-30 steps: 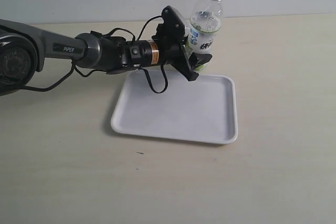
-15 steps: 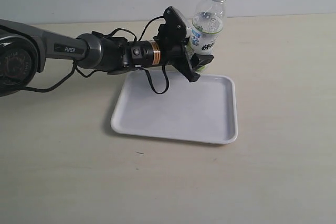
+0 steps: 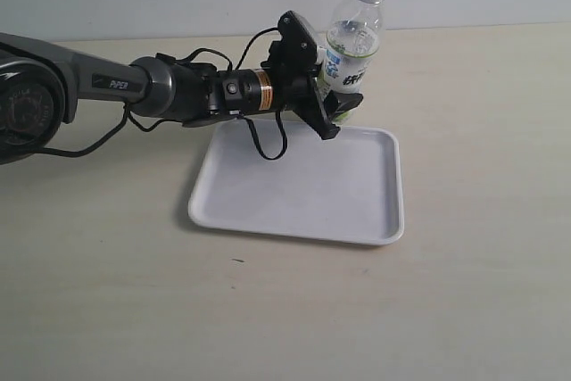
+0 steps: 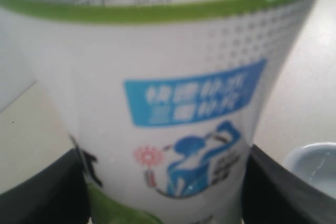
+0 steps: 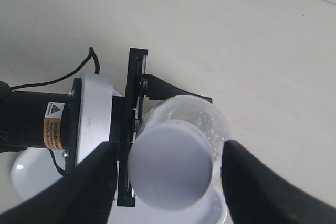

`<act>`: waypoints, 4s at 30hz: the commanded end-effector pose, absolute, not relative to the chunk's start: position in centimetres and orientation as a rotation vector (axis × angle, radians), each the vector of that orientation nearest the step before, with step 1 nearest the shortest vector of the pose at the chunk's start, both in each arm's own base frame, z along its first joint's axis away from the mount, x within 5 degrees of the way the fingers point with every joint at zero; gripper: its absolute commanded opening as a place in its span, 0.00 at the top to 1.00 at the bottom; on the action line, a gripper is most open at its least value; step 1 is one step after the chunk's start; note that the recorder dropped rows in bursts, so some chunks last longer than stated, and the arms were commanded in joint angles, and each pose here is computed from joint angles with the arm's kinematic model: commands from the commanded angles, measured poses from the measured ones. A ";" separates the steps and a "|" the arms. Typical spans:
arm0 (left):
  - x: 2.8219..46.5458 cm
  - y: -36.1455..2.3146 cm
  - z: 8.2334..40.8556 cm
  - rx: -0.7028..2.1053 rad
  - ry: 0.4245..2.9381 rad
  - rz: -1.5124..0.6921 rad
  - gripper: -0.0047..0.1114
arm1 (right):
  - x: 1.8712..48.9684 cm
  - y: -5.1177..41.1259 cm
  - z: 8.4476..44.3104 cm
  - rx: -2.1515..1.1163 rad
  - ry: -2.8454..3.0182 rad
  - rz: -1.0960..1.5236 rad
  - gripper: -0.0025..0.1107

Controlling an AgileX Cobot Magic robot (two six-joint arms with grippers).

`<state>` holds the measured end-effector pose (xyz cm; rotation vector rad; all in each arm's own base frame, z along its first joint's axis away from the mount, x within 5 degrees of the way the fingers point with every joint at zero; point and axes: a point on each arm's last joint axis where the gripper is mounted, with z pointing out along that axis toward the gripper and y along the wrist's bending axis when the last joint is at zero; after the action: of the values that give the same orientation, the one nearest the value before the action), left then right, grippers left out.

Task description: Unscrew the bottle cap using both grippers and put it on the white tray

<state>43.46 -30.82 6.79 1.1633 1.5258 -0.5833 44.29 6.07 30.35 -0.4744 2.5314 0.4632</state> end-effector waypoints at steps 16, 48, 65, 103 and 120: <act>43.2 -31.0 6.6 1.183 1.550 -0.571 0.96 | 44.3 6.1 30.6 -0.804 2.417 0.354 0.98; 43.2 -31.0 6.6 1.187 1.546 -0.567 0.96 | 42.7 5.8 35.8 -0.504 2.347 0.365 0.48; 43.2 -31.0 6.6 1.191 1.543 -0.565 0.96 | 43.8 8.2 32.0 -0.433 2.517 0.247 0.46; 43.2 -31.0 6.6 1.195 1.541 -0.563 0.96 | 44.6 8.6 30.4 -0.836 2.400 0.168 0.98; 43.2 -31.0 6.6 1.195 1.541 -0.563 0.96 | 44.4 8.7 29.9 -1.599 2.014 -0.055 0.98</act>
<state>43.48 -30.81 6.81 1.1509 1.5382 -0.5925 44.36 8.81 30.28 -1.4829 2.0732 -0.0106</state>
